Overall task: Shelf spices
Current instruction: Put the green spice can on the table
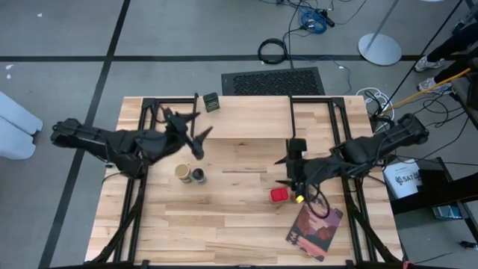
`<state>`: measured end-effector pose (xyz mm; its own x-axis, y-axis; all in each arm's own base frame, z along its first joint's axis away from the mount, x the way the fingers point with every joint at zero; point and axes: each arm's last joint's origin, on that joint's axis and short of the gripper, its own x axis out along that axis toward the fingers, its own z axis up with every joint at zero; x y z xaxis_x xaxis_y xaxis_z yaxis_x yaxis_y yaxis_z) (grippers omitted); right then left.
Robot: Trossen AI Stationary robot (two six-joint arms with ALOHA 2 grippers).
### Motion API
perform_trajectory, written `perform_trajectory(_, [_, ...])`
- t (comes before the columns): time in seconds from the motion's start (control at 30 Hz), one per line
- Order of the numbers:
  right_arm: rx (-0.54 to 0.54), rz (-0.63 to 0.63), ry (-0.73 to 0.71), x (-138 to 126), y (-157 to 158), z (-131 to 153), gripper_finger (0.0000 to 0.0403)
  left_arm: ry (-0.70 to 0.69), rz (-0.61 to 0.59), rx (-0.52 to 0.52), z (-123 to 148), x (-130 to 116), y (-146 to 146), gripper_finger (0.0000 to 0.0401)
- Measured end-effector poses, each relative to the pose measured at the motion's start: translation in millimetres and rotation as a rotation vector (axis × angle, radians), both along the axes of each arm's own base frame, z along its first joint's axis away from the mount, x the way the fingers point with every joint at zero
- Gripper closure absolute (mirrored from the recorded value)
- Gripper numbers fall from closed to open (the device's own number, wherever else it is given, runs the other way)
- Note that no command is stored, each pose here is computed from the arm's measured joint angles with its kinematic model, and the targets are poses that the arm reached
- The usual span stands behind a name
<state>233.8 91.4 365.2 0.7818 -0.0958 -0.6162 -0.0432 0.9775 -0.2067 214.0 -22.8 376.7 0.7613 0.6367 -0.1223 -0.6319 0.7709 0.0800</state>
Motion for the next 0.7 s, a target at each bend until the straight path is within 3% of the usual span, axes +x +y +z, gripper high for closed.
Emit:
perform_trajectory(0.13, [-0.019,-0.006,-0.033,-2,-9,6,0.0154,0.026,0.018,-0.033,-1,-3,24,0.0093])
perform_trajectory(0.37, [-0.07,-0.043,-0.032,3,-29,8,0.0154,0.263,0.087,0.048,-14,-6,67,0.0093])
perform_trajectory(0.7, [-0.053,-0.032,-0.005,7,-44,7,0.0154,0.251,-0.006,-0.049,-17,-13,109,0.0081])
